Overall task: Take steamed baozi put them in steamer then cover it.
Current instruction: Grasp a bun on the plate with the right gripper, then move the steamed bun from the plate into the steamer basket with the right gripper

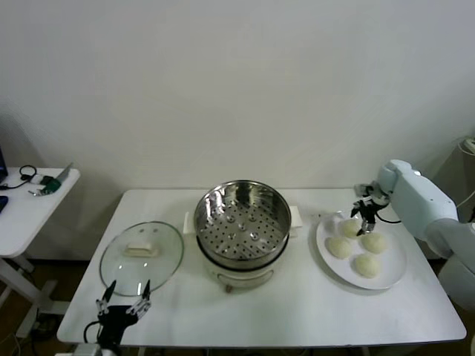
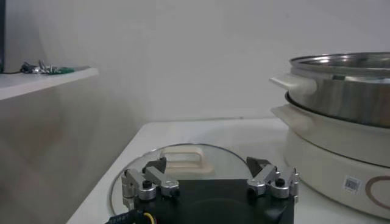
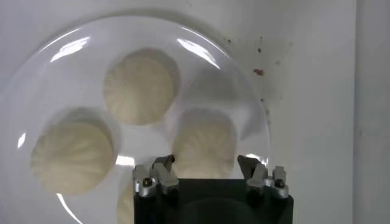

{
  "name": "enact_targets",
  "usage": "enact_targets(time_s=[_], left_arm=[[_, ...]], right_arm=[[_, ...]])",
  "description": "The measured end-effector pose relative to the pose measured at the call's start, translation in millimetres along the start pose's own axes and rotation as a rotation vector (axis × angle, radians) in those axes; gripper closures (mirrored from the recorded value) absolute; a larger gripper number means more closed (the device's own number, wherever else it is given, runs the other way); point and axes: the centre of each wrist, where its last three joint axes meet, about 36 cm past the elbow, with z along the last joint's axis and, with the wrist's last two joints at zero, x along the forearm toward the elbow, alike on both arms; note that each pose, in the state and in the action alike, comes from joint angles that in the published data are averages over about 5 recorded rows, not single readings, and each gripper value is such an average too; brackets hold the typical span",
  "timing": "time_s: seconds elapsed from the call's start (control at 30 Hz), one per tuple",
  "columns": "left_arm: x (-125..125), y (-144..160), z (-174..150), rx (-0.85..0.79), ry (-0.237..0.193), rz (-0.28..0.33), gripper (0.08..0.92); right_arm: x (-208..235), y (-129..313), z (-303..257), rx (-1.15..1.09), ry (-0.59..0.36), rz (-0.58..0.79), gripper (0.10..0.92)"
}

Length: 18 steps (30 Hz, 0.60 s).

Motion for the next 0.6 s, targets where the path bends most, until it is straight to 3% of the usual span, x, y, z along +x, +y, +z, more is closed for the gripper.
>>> enact_targets(time_s=[0.37, 0.6], left_arm=[[1.5, -0.7, 0.2, -0.007, 0.001, 0.006, 0.177], [2.7, -1.1, -4.2, -0.010, -0.010, 0.006, 0.177]], right_arm=[[20.6, -7.2, 2.3, 0.016, -0.015, 0.001, 0.432], [92.4, -32.0, -18.5, 0.140, -0.067, 0.068, 0.460]])
